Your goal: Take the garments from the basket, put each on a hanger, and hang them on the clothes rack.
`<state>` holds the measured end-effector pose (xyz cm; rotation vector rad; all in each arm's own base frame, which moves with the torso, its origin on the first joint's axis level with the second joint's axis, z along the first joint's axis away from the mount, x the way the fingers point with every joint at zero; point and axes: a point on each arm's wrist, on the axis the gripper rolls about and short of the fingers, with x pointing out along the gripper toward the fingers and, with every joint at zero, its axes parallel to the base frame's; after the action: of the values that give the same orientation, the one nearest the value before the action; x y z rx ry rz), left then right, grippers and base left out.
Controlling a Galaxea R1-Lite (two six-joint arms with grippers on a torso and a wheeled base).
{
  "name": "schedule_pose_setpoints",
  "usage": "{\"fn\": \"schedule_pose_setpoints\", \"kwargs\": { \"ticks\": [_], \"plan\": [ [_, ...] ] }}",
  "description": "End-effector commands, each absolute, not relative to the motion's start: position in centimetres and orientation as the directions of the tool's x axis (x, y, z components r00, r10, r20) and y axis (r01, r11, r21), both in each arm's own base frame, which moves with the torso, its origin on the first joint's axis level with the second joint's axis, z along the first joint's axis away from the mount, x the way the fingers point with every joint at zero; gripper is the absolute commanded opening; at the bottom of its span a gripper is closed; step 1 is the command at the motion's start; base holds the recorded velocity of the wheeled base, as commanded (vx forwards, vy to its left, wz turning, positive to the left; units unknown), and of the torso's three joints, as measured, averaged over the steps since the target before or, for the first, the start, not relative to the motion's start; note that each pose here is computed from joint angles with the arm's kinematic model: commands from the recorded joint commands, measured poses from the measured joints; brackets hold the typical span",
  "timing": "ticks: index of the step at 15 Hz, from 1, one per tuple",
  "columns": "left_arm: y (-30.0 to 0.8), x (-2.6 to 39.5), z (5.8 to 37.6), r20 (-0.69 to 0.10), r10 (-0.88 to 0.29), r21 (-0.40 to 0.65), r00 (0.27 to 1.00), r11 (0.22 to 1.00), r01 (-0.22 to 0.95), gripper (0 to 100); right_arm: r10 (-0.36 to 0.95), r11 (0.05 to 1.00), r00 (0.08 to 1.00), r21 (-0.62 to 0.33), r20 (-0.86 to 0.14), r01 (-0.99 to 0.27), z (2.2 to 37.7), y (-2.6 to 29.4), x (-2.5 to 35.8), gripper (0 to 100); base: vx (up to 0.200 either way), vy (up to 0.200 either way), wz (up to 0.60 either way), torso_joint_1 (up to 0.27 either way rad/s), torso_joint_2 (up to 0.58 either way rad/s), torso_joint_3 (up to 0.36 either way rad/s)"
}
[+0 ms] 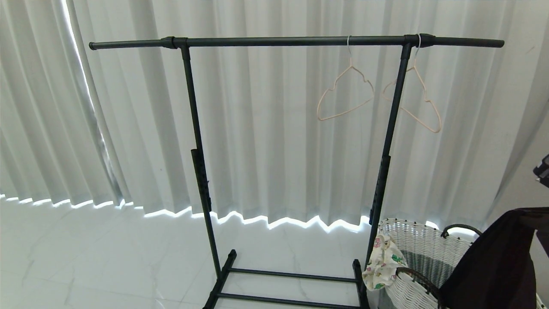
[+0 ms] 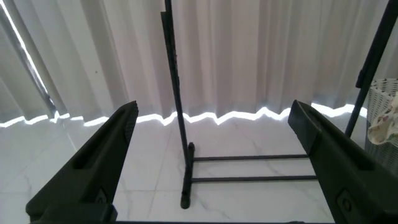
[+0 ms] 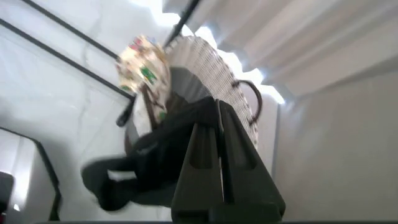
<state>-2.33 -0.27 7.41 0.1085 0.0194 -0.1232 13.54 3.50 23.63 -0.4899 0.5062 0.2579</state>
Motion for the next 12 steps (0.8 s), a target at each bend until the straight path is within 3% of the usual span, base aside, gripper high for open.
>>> {"fn": "schedule_pose_setpoints", "kwargs": {
  "ticks": [1, 3, 4, 8, 9, 10, 12],
  "plan": [
    [-0.3, -2.3, 7.4, -0.026, -0.121, 0.109, 0.992, 0.986, 0.123, 100, 0.187, 0.844, 0.825, -0.343, -0.533, -0.413, 24.1, 5.3, 15.0, 0, 0.000, 0.000, 0.00, 0.000, 0.00, 0.000],
    [-0.3, -2.3, 7.4, -0.026, -0.121, 0.089, 0.992, 0.988, 0.123, 100, 0.249, 0.859, 0.812, -0.267, -0.528, -0.437, 24.8, 7.1, 15.9, 0, 0.000, 0.000, 0.00, 0.000, 0.00, 0.000],
    [-0.3, -2.3, 7.4, -0.026, -0.115, 0.019, 0.993, 0.993, 0.115, 100, 0.292, 0.864, 0.798, -0.213, -0.528, -0.457, 25.3, 8.5, 16.6, 0, 0.000, 0.000, 0.00, 0.000, 0.00, 0.000],
    [-0.2, -2.3, 7.4, -0.024, -0.116, 0.013, 0.993, 0.993, 0.117, 100, 0.382, 0.850, 0.761, -0.125, -0.524, -0.512, 26.0, 11.4, 17.5, 0, 0.000, 0.000, 0.00, 0.000, 0.00, 0.000],
    [-0.2, -2.5, 8.2, 0.018, -0.112, 0.010, 0.994, 0.994, 0.112, 100, 0.445, 0.832, 0.738, -0.069, -0.507, -0.550, 26.7, 12.7, 17.7, 0, 0.000, 0.000, 0.00, 0.000, 0.00, 0.000],
    [-0.2, -2.6, 11.4, 0.072, -0.138, -0.041, 0.988, 0.989, 0.141, 100, 0.474, 0.819, 0.725, -0.054, -0.500, -0.572, 27.1, 13.4, 17.7, 0, 0.000, 0.000, 0.00, 0.000, 0.00, 0.000],
    [-0.2, -0.8, 18.2, 0.072, -0.202, -0.090, 0.977, 0.974, 0.208, 100, 0.505, 0.795, 0.702, -0.046, -0.502, -0.605, 27.0, 14.8, 17.8, 0, 0.000, 0.000, 0.00, 0.000, 0.00, 0.000]
  ]
}}
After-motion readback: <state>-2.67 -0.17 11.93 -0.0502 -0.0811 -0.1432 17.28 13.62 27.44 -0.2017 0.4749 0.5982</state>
